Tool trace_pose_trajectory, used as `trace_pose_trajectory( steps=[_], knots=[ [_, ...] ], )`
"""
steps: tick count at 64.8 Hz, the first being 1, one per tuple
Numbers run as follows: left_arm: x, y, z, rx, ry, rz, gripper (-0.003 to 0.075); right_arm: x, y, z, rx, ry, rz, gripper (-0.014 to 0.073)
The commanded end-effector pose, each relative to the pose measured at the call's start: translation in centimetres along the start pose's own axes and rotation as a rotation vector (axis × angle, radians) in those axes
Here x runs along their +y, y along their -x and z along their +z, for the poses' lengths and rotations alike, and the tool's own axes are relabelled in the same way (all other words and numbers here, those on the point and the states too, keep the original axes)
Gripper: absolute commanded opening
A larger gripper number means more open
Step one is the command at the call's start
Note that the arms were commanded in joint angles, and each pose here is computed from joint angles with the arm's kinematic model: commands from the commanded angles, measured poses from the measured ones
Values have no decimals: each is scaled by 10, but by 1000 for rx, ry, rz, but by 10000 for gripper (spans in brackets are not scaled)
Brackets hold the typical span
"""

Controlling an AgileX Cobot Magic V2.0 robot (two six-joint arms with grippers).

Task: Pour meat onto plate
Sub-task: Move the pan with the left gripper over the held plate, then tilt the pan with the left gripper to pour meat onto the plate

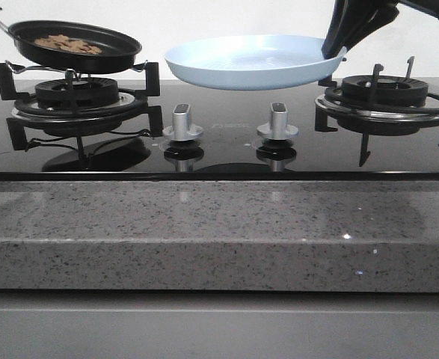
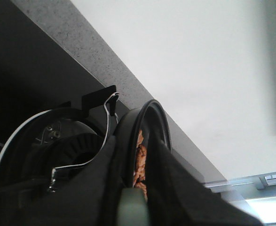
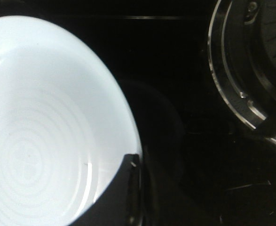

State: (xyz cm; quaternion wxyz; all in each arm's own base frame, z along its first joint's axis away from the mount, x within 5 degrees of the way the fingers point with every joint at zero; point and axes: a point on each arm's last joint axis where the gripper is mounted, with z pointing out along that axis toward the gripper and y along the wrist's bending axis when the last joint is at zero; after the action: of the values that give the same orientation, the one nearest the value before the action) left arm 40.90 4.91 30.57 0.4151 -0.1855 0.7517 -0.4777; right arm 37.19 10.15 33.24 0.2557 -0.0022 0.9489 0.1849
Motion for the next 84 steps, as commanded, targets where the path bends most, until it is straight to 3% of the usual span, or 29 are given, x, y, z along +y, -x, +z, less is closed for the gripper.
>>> trace_pose_trajectory(
  steps=[1, 26, 48, 65, 84],
  knots=[
    [-54, 8, -21, -62, -138, 50, -20, 9, 10, -31, -127, 43, -8, -71],
    [-118, 0, -52, -128, -262, 131, -20, 9, 10, -31, -127, 43, -8, -71],
    [-160, -46, -17, -55, -348, 179, -20, 9, 10, -31, -127, 43, -8, -71],
    [-186, -92, 15, -39, -317, 356, -20, 9, 10, -31, -127, 43, -8, -71],
    [-201, -119, 26, -32, -336, 588, -20, 9, 10, -31, -127, 43, -8, -71]
  ],
)
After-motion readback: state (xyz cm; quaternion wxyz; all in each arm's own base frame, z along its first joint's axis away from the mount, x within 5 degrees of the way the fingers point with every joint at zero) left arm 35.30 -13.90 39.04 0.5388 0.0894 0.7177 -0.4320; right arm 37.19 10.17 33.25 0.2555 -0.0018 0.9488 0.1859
